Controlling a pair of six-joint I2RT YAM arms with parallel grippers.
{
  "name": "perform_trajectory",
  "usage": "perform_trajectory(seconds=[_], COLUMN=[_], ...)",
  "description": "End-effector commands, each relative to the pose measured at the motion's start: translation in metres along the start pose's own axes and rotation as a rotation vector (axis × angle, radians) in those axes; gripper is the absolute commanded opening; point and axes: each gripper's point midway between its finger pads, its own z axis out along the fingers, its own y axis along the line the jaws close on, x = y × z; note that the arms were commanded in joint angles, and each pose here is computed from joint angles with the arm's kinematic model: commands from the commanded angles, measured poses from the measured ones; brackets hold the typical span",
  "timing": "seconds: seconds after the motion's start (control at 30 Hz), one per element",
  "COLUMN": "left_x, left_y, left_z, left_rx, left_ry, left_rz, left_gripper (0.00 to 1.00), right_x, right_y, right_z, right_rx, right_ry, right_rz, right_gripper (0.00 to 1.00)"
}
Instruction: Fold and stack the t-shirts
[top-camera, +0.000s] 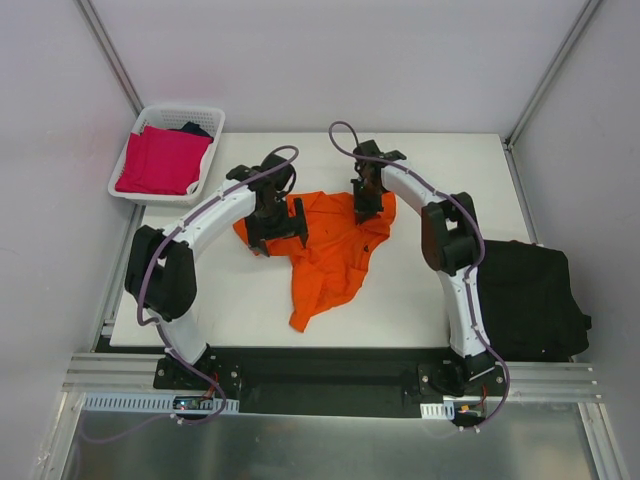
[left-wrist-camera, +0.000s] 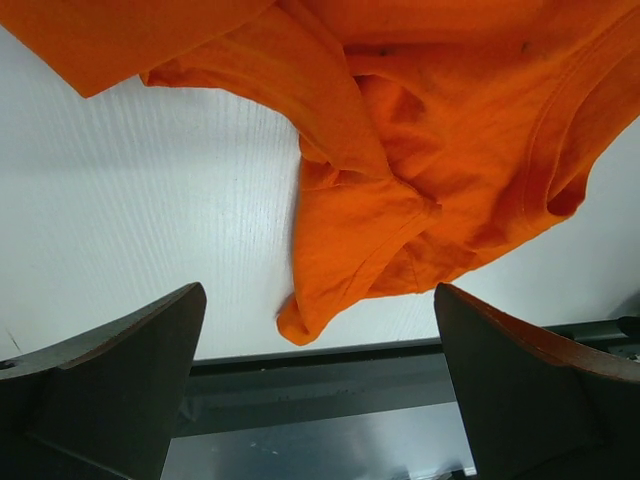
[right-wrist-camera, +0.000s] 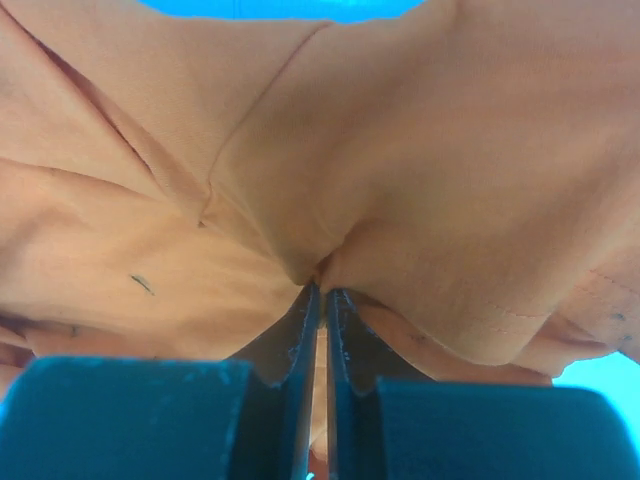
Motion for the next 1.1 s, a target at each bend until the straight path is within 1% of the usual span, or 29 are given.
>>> perform_trajectory(seconds=[0.0,0.13,0.17,0.2,0.3,0.37,0.47,0.5,0.6,0.63,0.67,0.73,0.83,0.9,0.93,0.97,1.0,1.07], left_x=[-0.005,-0.010,-0.010,-0.011,-0.009,-0.007,-0.006,-0.005,-0.007,-0.007,-0.008,-0.008,-0.010,-0.012,-0.015,-0.015,-0.016,-0.019], left_y=[-0.014,-0.020,-0.020,-0.021,-0.021,-0.019,-0.019,-0.019,-0.021,-0.022,-0.023,-0.024,-0.028,-0.035,-0.040,-0.048,-0.054,-0.069], left_z=[-0.012,-0.014,-0.015,-0.016,-0.016,-0.016,-0.014,-0.014,-0.014,-0.014,-0.016,-0.017,-0.018,-0.020,-0.019,-0.020,-0.020,-0.015], left_rx=[0.037,0.053,0.057,0.060,0.062,0.061,0.064,0.063,0.071,0.073,0.076,0.082,0.093,0.119,0.137,0.178,0.207,0.270], left_ry=[-0.010,-0.018,-0.016,-0.022,-0.017,-0.013,-0.005,-0.002,-0.002,-0.002,-0.004,-0.007,-0.010,-0.014,-0.018,-0.012,-0.006,-0.001], left_rz=[0.036,0.046,0.047,0.049,0.053,0.055,0.060,0.063,0.070,0.072,0.072,0.076,0.079,0.088,0.092,0.101,0.110,0.121], left_gripper=[0.99,0.99,0.99,0.99,0.99,0.99,0.99,0.99,0.99,0.99,0.99,0.99,0.99,0.99,0.99,0.99,0.99,0.99], right_x=[0.017,0.031,0.032,0.043,0.057,0.061,0.063,0.058,0.048,0.034,0.034,0.018,0.007,0.003,0.005,0.012,0.017,0.023], right_y=[-0.008,-0.024,-0.033,-0.045,-0.062,-0.066,-0.057,-0.054,-0.049,-0.044,-0.045,-0.043,-0.044,-0.038,-0.034,-0.025,-0.018,-0.007], right_z=[-0.014,-0.022,-0.025,-0.025,-0.035,-0.042,-0.043,-0.045,-0.051,-0.061,-0.065,-0.081,-0.101,-0.115,-0.116,-0.113,-0.110,-0.112], right_rx=[0.032,0.104,0.151,0.208,0.285,0.301,0.254,0.242,0.239,0.233,0.244,0.254,0.270,0.238,0.217,0.158,0.121,0.061], right_ry=[0.033,0.044,0.036,0.054,0.055,0.047,0.059,0.046,0.035,-0.004,0.003,-0.049,-0.100,-0.128,-0.123,-0.092,-0.078,-0.089], right_rz=[-0.015,0.010,0.015,0.025,0.051,0.060,0.051,0.050,0.041,0.041,0.036,0.030,0.024,0.024,0.024,0.028,0.023,0.010], right_gripper=[0.07,0.06,0.05,0.04,0.03,0.03,0.10,0.16,0.23,0.24,0.24,0.25,0.25,0.25,0.25,0.25,0.24,0.19])
